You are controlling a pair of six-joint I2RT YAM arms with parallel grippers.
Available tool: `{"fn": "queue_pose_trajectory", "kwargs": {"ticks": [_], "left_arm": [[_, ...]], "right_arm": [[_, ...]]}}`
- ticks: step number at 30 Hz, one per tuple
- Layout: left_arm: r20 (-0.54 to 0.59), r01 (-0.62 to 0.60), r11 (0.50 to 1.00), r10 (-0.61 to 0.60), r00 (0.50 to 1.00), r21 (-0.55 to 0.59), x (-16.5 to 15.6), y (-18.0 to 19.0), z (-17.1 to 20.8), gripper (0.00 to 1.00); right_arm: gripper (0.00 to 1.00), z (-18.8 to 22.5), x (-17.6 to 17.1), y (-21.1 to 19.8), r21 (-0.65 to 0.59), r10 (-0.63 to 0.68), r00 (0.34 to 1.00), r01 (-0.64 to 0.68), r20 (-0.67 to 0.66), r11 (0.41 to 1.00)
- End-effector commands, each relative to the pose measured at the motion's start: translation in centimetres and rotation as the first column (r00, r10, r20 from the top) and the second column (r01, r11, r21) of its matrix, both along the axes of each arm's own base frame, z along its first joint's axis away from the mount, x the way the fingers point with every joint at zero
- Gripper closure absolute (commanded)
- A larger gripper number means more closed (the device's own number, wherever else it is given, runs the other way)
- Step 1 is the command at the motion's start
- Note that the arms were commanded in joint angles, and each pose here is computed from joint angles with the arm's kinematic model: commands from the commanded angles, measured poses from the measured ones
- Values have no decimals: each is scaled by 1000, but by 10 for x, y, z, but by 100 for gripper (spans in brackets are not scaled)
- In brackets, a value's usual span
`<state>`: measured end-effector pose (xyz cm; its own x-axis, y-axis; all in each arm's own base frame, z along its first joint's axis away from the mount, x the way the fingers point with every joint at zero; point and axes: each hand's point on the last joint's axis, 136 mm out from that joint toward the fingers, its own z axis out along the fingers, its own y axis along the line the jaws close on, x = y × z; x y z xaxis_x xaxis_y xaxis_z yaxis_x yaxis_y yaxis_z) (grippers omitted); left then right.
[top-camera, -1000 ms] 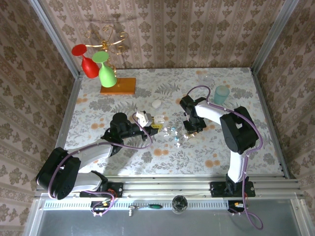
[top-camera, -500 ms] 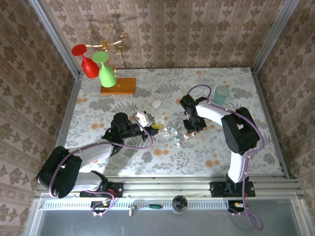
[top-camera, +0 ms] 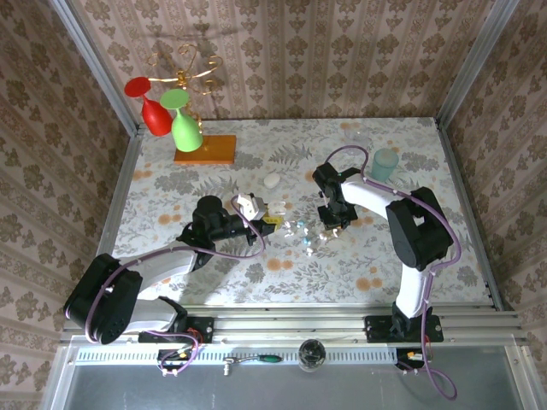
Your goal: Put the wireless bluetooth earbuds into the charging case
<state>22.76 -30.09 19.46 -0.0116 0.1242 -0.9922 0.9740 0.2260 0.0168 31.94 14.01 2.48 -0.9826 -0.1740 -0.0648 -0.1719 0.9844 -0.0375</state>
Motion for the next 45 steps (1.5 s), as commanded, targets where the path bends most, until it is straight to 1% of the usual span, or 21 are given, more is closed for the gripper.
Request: {"fn": "queue_pose_trajectory", "kwargs": {"ticks": [1, 8, 11, 16, 19, 23, 25, 28, 31, 33, 37, 40, 42, 45], "left_arm": [[18, 15, 1000, -14, 1000, -6, -1, -2, 1, 100], [20, 20, 1000, -20, 1000, -5, -1, -3, 0, 100], [19, 20, 1000, -20, 1000, -5, -1, -3, -1, 100], [20, 11, 1000, -11, 1000, -6, 0, -2, -2, 100], [15, 4, 1000, -4, 1000, -21, 1, 0, 0, 100], [-6, -5, 999, 5, 1000, -53, 5, 4, 4, 100], [-15, -19, 998, 18, 1000, -53, 7, 4, 4, 100], [-19, -29, 999, 28, 999, -41, 10, 4, 4, 100], [-23, -38, 999, 37, 999, -33, 14, 2, 6, 100], [-24, -39, 999, 38, 999, -24, 16, -1, 7, 100], [-15, -22, 1000, 21, 1000, -14, 17, -10, 8, 100], [-14, -12, 1000, 12, 1000, -17, 18, -16, 9, 100], [-16, -6, 1000, 6, 1000, -22, 18, -20, 11, 100], [-13, 0, 999, 0, 1000, -47, 17, -24, 18, 100]], "right_arm": [[73, -12, -5, 0, -12, -1, 999, 1, -41, 1000], [74, -17, -7, -3, -32, -6, 998, 4, -57, 999], [78, -17, -8, -4, -35, -6, 998, 4, -56, 999], [80, -2, -2, -1, -5, -9, 1000, 9, 2, 1000], [80, 17, 5, 8, 68, -1, 997, -4, 79, 998], [79, 55, 16, 26, 238, -12, 975, -42, 224, 970], [79, 78, 20, 34, 339, -45, 957, -57, 287, 939], [79, 122, 27, 46, 492, -104, 910, -118, 400, 862], [80, 165, 26, 51, 597, -157, 862, -191, 481, 779], [80, 188, 22, 56, 647, -172, 844, -243, 509, 722], [81, 222, 15, 64, 677, -192, 784, -352, 590, 646], [81, 240, 8, 64, 672, -219, 722, -427, 656, 604], [81, 253, 2, 65, 668, -243, 676, -483, 695, 566], [81, 265, -10, 71, 660, -236, 651, -544, 721, 518]]}}
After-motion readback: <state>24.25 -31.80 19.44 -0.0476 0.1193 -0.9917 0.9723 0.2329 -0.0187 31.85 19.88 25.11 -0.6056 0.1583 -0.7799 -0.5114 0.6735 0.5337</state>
